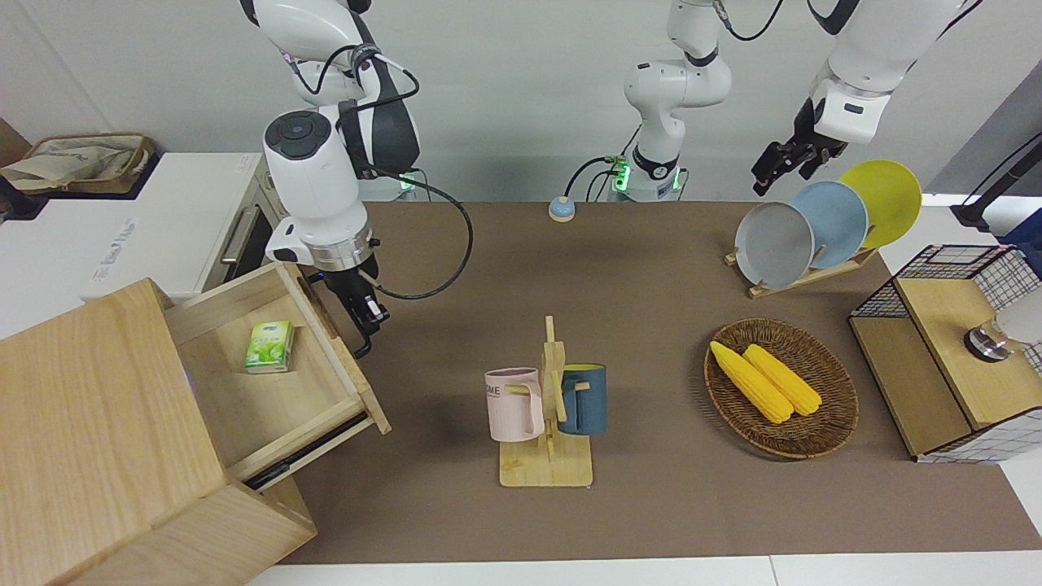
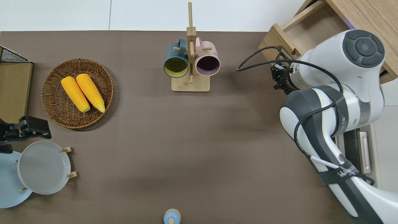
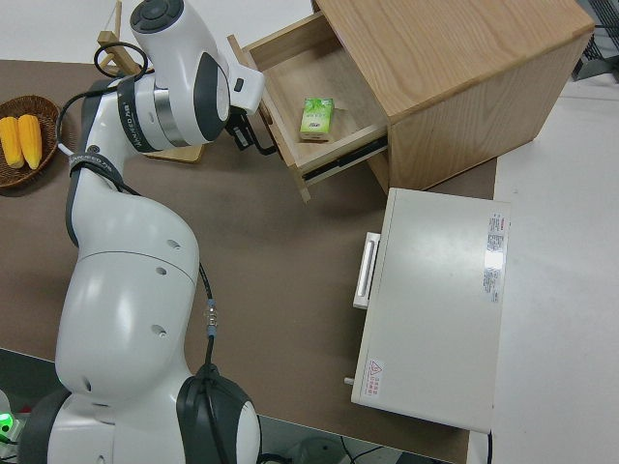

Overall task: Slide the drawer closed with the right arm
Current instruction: 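Push the drawer front with the right gripper, sliding it away from the robot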

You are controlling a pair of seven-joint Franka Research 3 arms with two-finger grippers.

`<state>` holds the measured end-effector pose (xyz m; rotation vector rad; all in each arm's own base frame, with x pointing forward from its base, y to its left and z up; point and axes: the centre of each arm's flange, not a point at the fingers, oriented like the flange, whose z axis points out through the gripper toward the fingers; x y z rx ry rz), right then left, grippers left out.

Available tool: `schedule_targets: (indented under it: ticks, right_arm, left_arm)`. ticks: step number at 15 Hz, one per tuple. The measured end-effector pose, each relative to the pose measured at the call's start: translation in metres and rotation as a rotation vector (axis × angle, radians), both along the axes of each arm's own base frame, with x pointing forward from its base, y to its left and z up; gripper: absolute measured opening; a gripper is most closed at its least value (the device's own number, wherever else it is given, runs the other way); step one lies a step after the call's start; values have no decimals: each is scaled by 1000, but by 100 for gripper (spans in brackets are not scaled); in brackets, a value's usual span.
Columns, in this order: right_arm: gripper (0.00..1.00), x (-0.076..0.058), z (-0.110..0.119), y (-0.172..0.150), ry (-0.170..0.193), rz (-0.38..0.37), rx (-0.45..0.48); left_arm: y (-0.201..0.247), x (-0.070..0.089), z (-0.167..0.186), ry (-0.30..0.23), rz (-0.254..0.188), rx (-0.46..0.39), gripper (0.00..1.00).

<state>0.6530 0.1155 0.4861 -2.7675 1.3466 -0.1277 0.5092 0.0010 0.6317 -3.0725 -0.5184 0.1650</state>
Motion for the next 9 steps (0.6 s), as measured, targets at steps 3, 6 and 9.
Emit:
schedule_targets:
  ticks: [3, 6, 9]
  right_arm:
    - [1, 16, -6, -22, -3, -2, 7]
    - [1, 30, -13, -40, -5, -6, 14]
    - [1, 45, -16, -57, -21, -8, 0]
  left_arm:
    - [0, 0, 0, 0, 0, 0, 100]
    - [0, 0, 0, 0, 0, 0, 100]
    - [0, 0, 0, 0, 0, 0, 100]
